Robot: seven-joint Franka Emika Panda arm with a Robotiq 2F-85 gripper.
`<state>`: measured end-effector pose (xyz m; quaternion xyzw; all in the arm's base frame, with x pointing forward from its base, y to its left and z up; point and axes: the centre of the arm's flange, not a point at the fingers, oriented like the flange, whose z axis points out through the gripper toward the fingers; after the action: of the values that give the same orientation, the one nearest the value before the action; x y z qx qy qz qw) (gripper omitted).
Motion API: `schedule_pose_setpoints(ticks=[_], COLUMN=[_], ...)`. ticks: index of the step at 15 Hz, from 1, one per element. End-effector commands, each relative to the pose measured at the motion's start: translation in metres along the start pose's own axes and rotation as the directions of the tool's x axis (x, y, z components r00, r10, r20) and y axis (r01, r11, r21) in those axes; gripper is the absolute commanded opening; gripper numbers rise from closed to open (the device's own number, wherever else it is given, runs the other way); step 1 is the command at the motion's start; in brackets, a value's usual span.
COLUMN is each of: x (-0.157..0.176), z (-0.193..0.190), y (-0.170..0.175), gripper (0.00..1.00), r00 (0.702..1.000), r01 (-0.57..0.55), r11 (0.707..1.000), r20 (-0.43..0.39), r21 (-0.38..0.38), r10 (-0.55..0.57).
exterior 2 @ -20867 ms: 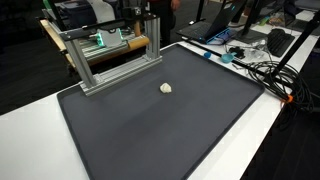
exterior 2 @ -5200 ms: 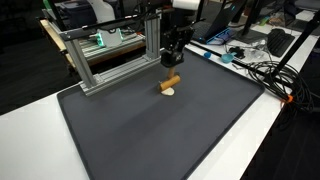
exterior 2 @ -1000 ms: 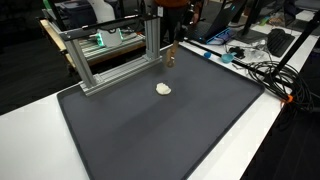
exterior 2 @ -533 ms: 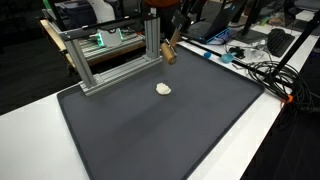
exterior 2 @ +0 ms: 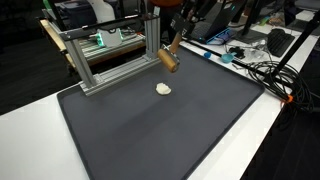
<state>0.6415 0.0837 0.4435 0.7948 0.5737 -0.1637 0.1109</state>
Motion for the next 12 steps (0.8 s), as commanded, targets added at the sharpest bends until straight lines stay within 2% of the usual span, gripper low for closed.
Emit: schedule_pose_setpoints(ticks=[1, 2, 6, 7, 8, 10, 11, 12], x=[-0.019, -0.029, -0.076, -0.082, -0.082, -0.078, -0.073, -0.071], z=[0.001, 0.007, 0.041, 0.049, 0.056, 0.068, 0.073, 0.067], y=[-0.015, -0.015, -0.024, -0.029, -0.035, -0.051, -0.057, -0.018], gripper=[0.21, 0.21, 0.21, 0.21, 0.21, 0.21, 0.21, 0.46], r00=[0.988, 0.982, 0.927, 0.916, 0.923, 0.914, 0.892, 0.920], r01=[0.153, 0.190, 0.342, 0.334, 0.281, 0.207, 0.224, 0.226], r11=[0.986, 0.977, 0.933, 0.938, 0.957, 0.978, 0.972, 0.971], r20=[-0.024, -0.028, -0.203, -0.265, -0.292, -0.362, -0.416, -0.344], r21=[0.064, 0.095, 0.110, 0.095, 0.070, 0.036, 0.069, 0.074], r10=[-0.152, -0.188, -0.316, -0.300, -0.250, -0.181, -0.176, -0.188])
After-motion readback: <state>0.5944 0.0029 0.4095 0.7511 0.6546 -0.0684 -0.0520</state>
